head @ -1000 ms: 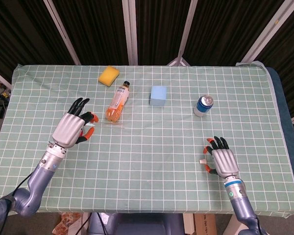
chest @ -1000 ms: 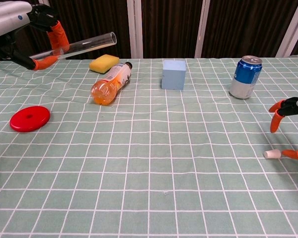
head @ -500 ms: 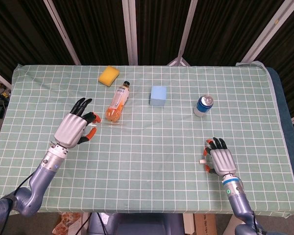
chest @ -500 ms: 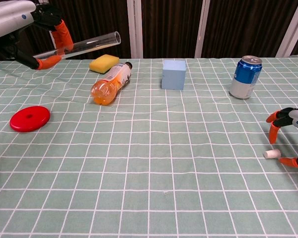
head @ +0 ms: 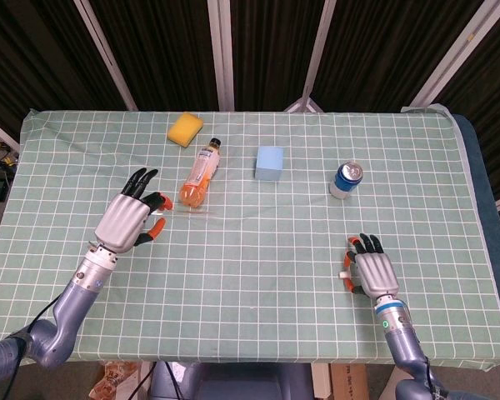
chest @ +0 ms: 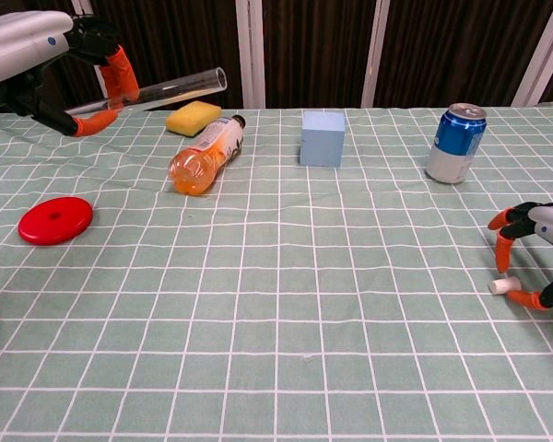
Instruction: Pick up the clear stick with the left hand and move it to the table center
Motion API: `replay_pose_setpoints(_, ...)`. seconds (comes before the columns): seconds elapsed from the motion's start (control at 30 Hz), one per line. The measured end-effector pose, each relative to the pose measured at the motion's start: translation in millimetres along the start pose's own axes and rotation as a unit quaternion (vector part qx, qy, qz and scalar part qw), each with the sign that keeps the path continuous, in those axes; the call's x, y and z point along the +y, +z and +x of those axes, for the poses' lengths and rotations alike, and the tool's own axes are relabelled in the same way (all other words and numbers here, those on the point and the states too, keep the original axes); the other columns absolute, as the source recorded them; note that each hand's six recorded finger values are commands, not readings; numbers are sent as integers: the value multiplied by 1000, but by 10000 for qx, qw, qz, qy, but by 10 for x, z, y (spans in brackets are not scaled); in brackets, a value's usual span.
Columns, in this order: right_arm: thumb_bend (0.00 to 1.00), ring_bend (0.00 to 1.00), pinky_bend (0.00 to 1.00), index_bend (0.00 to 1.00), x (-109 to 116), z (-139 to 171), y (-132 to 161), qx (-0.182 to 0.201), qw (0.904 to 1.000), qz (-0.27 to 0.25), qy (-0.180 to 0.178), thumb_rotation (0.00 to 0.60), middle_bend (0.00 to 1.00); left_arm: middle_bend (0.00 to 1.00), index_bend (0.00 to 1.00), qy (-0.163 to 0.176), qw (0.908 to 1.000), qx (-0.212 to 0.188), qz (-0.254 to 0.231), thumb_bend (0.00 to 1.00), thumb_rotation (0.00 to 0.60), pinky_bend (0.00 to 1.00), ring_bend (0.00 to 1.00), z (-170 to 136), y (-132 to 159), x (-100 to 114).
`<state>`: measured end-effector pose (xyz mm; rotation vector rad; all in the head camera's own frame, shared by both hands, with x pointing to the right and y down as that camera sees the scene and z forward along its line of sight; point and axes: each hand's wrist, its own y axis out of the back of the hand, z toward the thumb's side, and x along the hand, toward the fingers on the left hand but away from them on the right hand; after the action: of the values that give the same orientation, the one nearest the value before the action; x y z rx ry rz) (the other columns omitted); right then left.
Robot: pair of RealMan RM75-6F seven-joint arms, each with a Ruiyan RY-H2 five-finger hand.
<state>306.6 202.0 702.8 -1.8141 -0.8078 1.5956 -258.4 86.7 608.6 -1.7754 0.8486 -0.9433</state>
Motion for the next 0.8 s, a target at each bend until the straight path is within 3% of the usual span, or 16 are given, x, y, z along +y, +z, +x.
replay_pose_setpoints(0.37,350,0,0,525,-28,4,-27,-49,10000,18,43,600,179,510,482,18,10000,-11,-21,714,600,0,64,-9,14,2)
replay_pose_setpoints(0.8,455,0,0,607,-15,3,3,-51,10000,-7,-21,600,198,510,482,17,10000,13,-45,714,600,0,64,-23,20,6)
